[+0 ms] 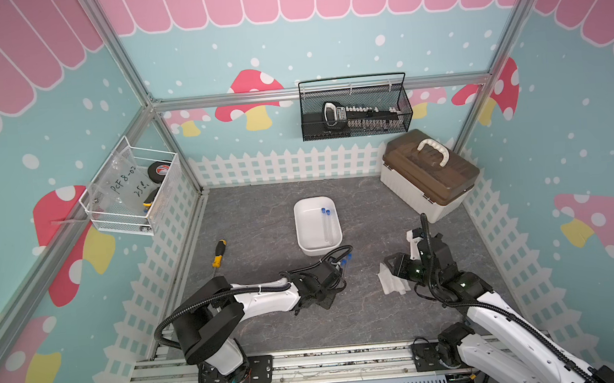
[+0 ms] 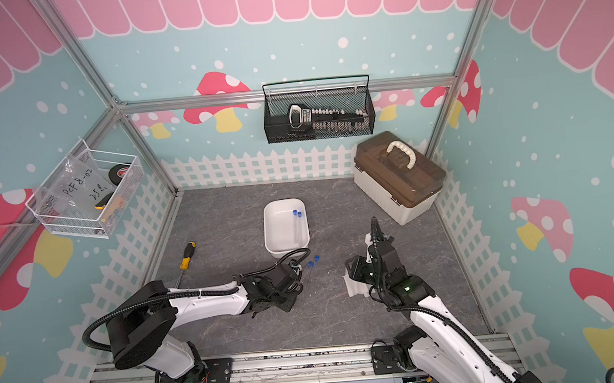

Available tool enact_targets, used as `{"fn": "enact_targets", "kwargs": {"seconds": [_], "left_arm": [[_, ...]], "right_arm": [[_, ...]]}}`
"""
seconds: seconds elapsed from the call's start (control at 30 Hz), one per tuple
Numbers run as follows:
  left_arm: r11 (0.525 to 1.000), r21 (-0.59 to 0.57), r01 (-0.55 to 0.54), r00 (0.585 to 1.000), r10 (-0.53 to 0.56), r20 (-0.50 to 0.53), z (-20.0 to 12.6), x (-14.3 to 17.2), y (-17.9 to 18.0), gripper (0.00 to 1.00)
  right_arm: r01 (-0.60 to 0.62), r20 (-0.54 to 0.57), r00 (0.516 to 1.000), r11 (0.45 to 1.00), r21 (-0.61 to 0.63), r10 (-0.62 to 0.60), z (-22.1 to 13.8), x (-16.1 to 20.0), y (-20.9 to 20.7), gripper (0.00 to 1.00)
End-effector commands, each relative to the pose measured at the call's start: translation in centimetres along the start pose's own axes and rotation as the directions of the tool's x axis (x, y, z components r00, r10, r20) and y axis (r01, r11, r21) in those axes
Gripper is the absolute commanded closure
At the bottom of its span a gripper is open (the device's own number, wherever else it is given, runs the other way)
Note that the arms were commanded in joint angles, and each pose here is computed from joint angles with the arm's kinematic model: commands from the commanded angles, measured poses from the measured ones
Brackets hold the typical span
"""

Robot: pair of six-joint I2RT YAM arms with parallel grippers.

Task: Wipe the exteriors of test tubes
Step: Pick up the test tube at the center of the board.

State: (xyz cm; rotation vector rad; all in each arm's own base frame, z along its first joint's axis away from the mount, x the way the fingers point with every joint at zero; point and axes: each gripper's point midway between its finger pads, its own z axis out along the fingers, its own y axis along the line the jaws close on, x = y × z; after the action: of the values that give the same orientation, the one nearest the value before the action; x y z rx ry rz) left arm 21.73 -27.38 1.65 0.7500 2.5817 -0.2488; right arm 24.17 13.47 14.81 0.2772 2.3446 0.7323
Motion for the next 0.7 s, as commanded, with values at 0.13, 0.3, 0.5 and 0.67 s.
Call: {"fn": "enact_targets", "kwargs": {"seconds": [0.13, 0.3, 0.5, 0.67], "left_arm": [[0.998, -0.067, 0.023, 0.995, -0.029, -0.098, 0.6, 3.0, 1.3, 0.87], [0.995, 0.018, 0.098, 0.995, -0.098, 0.01, -1.4, 0.4, -0.1, 0.87], [0.984, 0.098, 0.149, 0.982, -0.159, 0.105, -4.2, -2.3, -1.1, 0.87], [0.969, 0.169, 0.18, 0.962, -0.209, 0.175, -6.6, -4.1, -1.6, 0.86]], "right_arm": [[-0.003, -0.029, 1.0, 1.0, -0.018, 0.003, 0.4, 0.8, 0.2, 0.62], [-0.035, -0.046, 0.999, 0.987, -0.157, 0.028, 1.3, 0.9, 2.7, 0.62], [-0.026, -0.061, 0.998, 0.975, -0.219, 0.013, 2.2, 1.3, 4.5, 0.62], [-0.035, -0.067, 0.998, 0.958, -0.286, 0.016, 3.3, 1.7, 6.4, 0.62]]}}
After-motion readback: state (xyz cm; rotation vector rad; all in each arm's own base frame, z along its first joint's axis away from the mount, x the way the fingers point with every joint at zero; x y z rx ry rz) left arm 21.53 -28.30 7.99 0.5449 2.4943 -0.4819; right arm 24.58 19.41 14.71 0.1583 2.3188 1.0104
